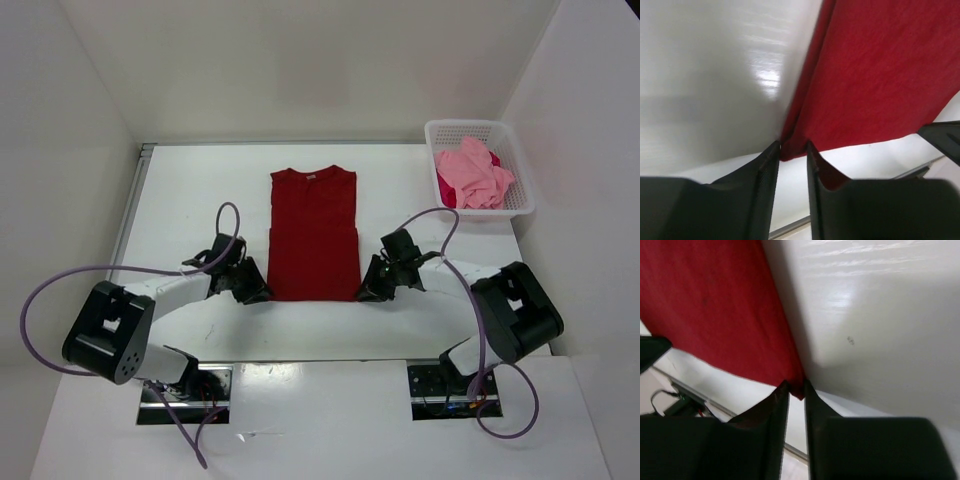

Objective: Fold and stack the t-shirts
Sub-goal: Grab one side of the 2/3 rectangular tshirt with both arms, then fold the long partially folded tshirt into a neat square

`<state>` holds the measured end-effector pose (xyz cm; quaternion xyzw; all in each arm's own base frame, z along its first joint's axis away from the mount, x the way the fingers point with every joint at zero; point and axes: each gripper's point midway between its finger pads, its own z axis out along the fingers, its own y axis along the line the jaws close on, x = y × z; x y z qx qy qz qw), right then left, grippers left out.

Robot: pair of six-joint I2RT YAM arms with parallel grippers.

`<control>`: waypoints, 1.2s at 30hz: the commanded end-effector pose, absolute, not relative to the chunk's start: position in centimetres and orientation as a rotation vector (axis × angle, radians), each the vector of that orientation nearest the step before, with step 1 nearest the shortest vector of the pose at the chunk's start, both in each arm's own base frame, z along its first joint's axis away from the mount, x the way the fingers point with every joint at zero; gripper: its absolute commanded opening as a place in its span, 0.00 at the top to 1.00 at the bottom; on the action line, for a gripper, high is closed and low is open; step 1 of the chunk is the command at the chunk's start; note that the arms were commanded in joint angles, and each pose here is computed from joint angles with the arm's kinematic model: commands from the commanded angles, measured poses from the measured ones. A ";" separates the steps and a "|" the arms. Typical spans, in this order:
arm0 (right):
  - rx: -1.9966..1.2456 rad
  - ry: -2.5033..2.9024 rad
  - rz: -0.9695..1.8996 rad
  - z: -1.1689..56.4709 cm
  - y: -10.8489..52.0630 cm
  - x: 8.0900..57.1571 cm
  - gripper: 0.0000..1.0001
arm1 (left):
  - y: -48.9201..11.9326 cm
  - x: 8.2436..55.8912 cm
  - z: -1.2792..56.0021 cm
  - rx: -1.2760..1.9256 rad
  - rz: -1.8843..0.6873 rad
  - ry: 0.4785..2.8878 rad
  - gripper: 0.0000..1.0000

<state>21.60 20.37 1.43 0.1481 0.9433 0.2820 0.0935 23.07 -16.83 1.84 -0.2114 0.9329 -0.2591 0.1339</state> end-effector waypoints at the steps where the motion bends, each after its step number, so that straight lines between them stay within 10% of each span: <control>1: 0.435 2.771 0.808 0.7 20.2 22.4 0.80 | -17.8 24.1 2.1 -0.563 -0.804 2.701 0.68; 6: 0.442 2.757 0.819 1.9 20.0 21.8 0.98 | -17.7 24.2 2.8 -0.535 -0.798 2.700 0.89; 19: 0.527 2.660 1.084 10.9 20.0 14.7 1.00 | -16.9 20.1 13.3 -0.543 -0.937 2.555 1.00; 36: 0.345 2.483 0.762 12.1 14.4 44.2 1.00 | -18.5 47.3 14.6 -0.528 -0.750 2.356 1.00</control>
